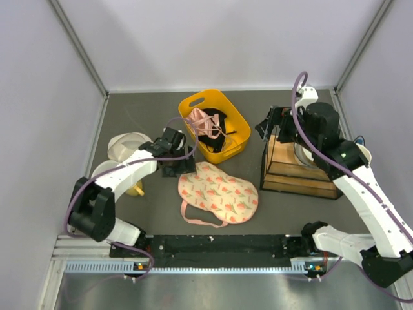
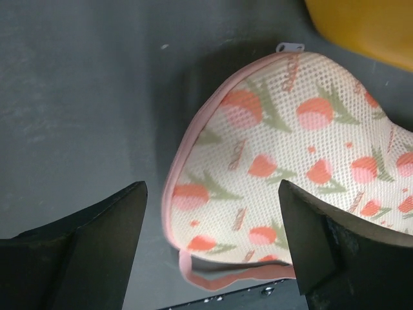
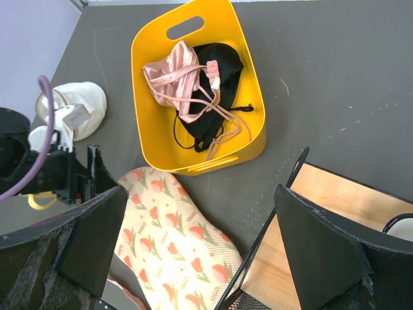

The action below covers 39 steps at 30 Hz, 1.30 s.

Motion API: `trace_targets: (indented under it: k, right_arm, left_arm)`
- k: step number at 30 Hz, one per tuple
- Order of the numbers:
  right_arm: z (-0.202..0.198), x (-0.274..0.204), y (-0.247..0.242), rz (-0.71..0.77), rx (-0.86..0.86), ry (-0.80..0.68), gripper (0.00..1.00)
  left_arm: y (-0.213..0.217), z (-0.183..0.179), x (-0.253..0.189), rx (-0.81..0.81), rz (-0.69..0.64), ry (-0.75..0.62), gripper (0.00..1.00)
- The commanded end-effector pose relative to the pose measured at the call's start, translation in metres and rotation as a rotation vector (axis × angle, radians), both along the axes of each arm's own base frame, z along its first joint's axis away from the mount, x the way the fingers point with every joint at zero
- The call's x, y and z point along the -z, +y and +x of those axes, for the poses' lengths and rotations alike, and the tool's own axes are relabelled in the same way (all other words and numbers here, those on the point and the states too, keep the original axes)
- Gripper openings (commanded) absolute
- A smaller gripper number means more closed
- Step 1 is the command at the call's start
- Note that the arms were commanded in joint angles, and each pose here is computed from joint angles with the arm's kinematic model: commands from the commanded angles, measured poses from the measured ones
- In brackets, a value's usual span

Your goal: Unzip the laundry bag and remove the bra

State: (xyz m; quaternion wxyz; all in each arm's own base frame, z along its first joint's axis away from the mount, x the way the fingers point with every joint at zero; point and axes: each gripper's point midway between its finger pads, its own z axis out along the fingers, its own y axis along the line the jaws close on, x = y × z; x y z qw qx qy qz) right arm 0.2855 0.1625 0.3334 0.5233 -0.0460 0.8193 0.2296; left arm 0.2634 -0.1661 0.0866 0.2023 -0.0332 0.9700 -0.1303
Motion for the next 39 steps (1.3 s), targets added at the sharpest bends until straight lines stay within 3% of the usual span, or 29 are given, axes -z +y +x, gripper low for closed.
trace_targets:
  k: [1, 2, 5, 6, 8, 16, 22, 27, 32, 39]
  right_arm:
    - [-0.001, -0.008, 0.009, 0.017, -0.039, -0.022, 0.99]
    - [-0.001, -0.007, 0.009, 0.014, -0.041, -0.019, 0.99]
    - [-0.001, -0.004, 0.009, 0.012, -0.041, -0.011, 0.99]
    - [-0.002, -0.003, 0.009, 0.011, -0.043, -0.012, 0.99]
    - [-0.004, 0.002, 0.010, 0.004, -0.054, 0.004, 0.99]
    - [-0.027, 0.041, 0.056, -0.100, -0.247, 0.070, 0.99]
    - [-0.062, 0.075, 0.115, -0.206, -0.519, 0.108, 0.99]
    - [-0.079, 0.090, 0.143, -0.215, -0.654, 0.100, 0.99]
    - [-0.076, 0.078, 0.151, -0.194, -0.708, -0.020, 0.99]
    - [-0.067, 0.041, 0.156, -0.190, -0.738, -0.248, 0.99]
  left_arm:
    - [-0.031, 0.018, 0.012, 0.011, -0.126, 0.001, 0.85]
    - [-0.032, 0.016, 0.018, 0.010, -0.126, 0.017, 0.82]
    - [-0.032, 0.013, 0.023, 0.008, -0.129, 0.039, 0.48]
    - [-0.031, 0.012, 0.020, 0.004, -0.126, 0.035, 0.20]
    - [-0.024, 0.010, 0.004, -0.008, -0.110, 0.001, 0.00]
    - [0.001, 0.002, -0.107, -0.015, -0.119, -0.243, 0.00]
    - [0.008, -0.006, -0.158, 0.007, -0.148, -0.353, 0.00]
    - [-0.003, -0.009, -0.179, 0.131, -0.211, -0.482, 0.00]
    - [-0.009, -0.012, -0.191, 0.263, -0.205, -0.565, 0.00]
    - [-0.031, -0.035, -0.234, 0.492, -0.323, -0.731, 0.00]
